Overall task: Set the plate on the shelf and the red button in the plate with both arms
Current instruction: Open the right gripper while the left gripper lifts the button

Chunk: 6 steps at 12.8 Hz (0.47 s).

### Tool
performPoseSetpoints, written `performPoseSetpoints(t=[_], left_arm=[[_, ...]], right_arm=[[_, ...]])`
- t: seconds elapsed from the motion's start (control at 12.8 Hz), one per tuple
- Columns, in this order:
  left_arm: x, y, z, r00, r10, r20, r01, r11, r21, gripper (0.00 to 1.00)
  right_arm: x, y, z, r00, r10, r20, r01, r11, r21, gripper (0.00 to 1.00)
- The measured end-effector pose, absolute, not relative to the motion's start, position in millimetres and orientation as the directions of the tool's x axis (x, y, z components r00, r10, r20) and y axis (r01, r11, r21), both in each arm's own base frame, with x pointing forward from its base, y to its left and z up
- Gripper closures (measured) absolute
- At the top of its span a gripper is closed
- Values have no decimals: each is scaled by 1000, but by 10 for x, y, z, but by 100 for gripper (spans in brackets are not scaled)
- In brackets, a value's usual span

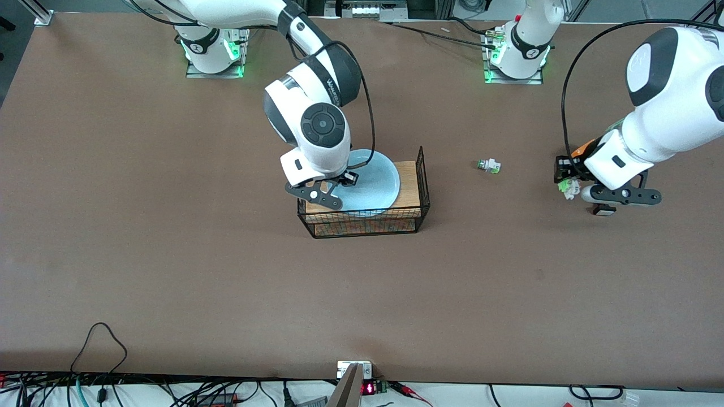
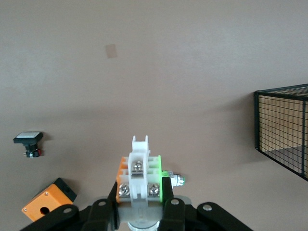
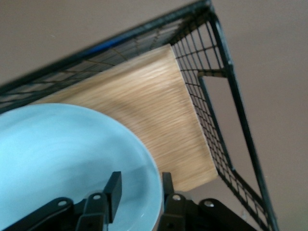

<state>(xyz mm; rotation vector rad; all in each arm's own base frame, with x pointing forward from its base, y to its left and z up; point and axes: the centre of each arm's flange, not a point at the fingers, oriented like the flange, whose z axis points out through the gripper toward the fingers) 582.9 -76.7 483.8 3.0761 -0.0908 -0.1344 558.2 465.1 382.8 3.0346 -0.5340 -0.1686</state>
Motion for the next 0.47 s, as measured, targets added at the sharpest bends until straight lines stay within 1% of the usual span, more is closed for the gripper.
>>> performPoseSetpoints(t=[0.08,0.16,0.23,0.31,0.47], left_arm=[[5824,-854,4831,993,-75,-89,-69,-995,65,66],[5818,-951,4824,992,-86,-91,-80,-995,65,66],[5806,-1062,4819,992,-90,-93,-85,-994,65,66],[5787,-1198,4827,991,-93,-94,-88,-994,64,66],[5744,-1493,4871,992,-95,-88,-89,-994,64,66]], right_arm=[[5621,4653,3966,931,-351,-100,-348,-936,41,56],[5662,4645,4098,928,-358,-101,-359,-933,11,49],[5697,4632,4200,926,-364,-101,-367,-930,-12,49],[5726,4613,4263,925,-367,-98,-371,-928,-25,43],[5760,4580,4326,936,-340,-91,-345,-938,-39,22]])
